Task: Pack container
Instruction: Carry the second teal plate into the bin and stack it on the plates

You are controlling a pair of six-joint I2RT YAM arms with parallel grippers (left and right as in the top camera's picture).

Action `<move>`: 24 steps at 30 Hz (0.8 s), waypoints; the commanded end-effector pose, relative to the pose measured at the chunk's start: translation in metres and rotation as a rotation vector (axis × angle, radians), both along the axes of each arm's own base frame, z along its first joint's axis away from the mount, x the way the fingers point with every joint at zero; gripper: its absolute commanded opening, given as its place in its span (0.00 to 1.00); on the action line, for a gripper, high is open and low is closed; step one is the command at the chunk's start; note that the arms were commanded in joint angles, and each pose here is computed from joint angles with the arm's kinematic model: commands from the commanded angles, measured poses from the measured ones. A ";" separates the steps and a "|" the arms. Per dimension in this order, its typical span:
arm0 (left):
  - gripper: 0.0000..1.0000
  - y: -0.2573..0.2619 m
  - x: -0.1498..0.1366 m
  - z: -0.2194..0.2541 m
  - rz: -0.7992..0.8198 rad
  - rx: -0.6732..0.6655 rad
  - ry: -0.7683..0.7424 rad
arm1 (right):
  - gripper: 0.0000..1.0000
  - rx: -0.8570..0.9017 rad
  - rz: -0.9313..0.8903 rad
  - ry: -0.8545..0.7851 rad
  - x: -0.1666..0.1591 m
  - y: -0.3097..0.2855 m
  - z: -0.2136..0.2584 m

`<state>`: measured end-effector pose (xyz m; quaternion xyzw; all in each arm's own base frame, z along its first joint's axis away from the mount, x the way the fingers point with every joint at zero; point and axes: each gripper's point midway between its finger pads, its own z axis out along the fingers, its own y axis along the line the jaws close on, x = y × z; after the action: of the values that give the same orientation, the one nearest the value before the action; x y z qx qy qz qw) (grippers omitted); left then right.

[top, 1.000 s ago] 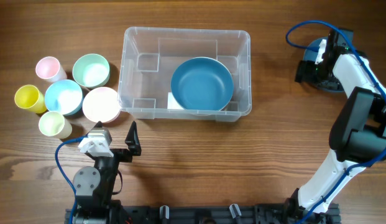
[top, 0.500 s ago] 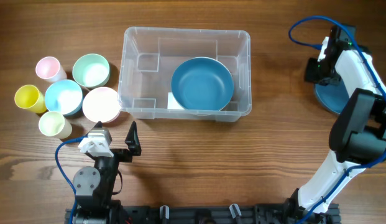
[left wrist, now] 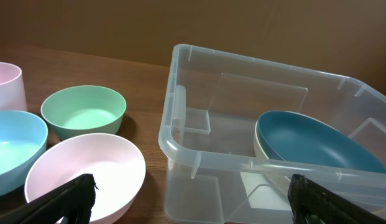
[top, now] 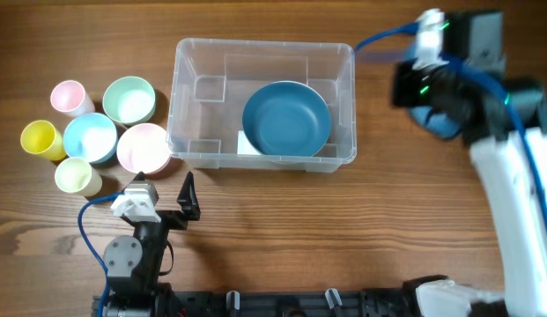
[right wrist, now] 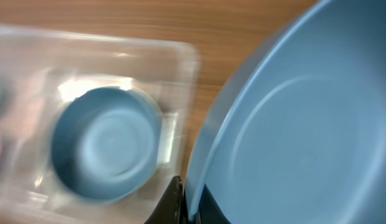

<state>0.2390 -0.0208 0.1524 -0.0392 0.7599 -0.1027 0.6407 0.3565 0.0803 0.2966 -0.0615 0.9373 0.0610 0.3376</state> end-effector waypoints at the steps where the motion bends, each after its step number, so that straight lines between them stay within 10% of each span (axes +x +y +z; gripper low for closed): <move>1: 1.00 0.000 0.000 0.000 -0.002 0.023 -0.009 | 0.04 -0.005 0.183 -0.069 -0.033 0.059 0.024; 11: 1.00 0.000 0.000 0.000 -0.002 0.023 -0.009 | 0.04 -0.139 0.608 0.025 -0.042 0.196 -0.063; 24: 1.00 0.000 0.000 0.000 -0.002 0.023 -0.009 | 0.04 -0.222 0.585 0.231 -0.001 0.216 -0.191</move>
<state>0.2390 -0.0208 0.1523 -0.0392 0.7600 -0.1026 0.6406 0.3433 0.3067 0.1065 -0.3699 0.9082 0.0718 0.1819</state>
